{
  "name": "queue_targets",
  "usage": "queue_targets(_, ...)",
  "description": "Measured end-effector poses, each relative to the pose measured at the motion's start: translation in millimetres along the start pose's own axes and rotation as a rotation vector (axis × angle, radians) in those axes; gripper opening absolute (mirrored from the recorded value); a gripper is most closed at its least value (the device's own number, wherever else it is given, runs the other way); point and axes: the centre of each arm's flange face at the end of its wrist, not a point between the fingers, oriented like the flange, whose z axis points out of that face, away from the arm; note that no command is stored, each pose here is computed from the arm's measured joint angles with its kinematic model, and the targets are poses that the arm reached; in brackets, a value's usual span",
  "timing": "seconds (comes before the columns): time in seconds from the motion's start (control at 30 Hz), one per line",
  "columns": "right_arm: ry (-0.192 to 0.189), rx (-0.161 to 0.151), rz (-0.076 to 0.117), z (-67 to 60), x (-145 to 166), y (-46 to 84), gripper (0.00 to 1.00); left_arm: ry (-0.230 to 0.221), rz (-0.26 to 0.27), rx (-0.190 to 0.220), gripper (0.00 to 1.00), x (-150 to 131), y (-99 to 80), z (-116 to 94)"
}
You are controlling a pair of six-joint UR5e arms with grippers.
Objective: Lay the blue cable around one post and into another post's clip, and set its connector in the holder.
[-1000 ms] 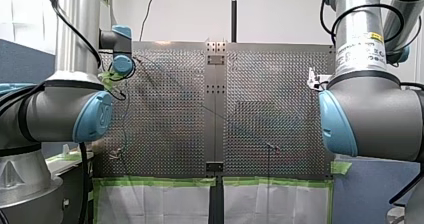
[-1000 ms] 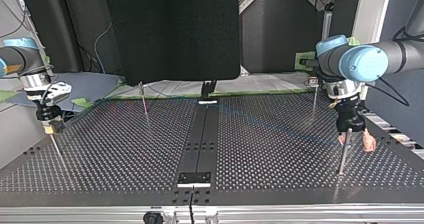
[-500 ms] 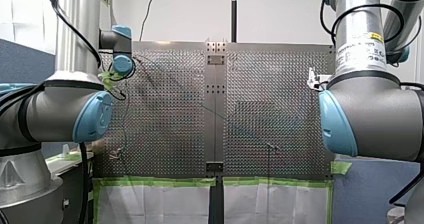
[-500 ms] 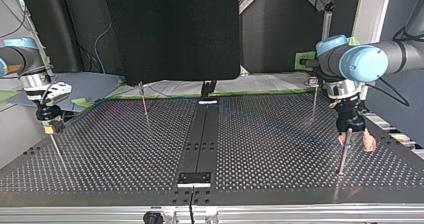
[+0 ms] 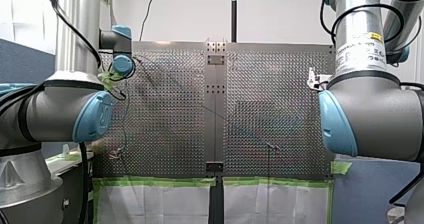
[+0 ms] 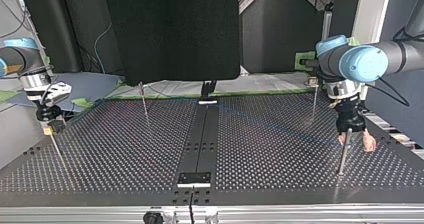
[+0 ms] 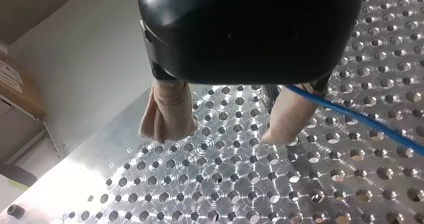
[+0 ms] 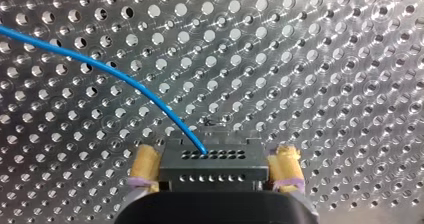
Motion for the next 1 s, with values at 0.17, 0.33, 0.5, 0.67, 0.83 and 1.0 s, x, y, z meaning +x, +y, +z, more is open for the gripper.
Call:
queue_targets(0.17, -0.001, 0.0, -0.001, 0.0, -0.2, -0.1, 0.95, 0.0, 0.0, 0.0, 1.0, 0.1, -0.1, 0.0)
queue_targets(0.33, -0.001, 0.0, -0.003, 0.0, -0.4, 0.1, 0.95, 0.0, 0.0, 0.0, 1.0, 0.1, -0.1, -0.1)
queue_targets(0.5, -0.002, 0.003, -0.006, 0.1, -0.5, -0.9, 0.95, 0.0, 0.0, 0.0, 1.0, 0.1, -0.1, 0.0)
queue_targets(0.67, -0.003, 0.005, -0.007, -0.1, -0.3, -1.4, 0.95, 0.001, 0.001, 0.0, 1.0, 0.2, 0.0, -0.1)
queue_targets(0.83, -0.006, 0.005, -0.007, -0.3, -0.5, -1.7, 0.95, 0.0, 0.003, 0.0, 1.0, 0.1, 0.0, -0.1)
queue_targets(1.0, -0.007, 0.006, -0.008, -0.4, -0.6, -1.8, 0.95, 0.003, 0.003, -0.001, 1.0, 0.9, -0.4, -0.8)
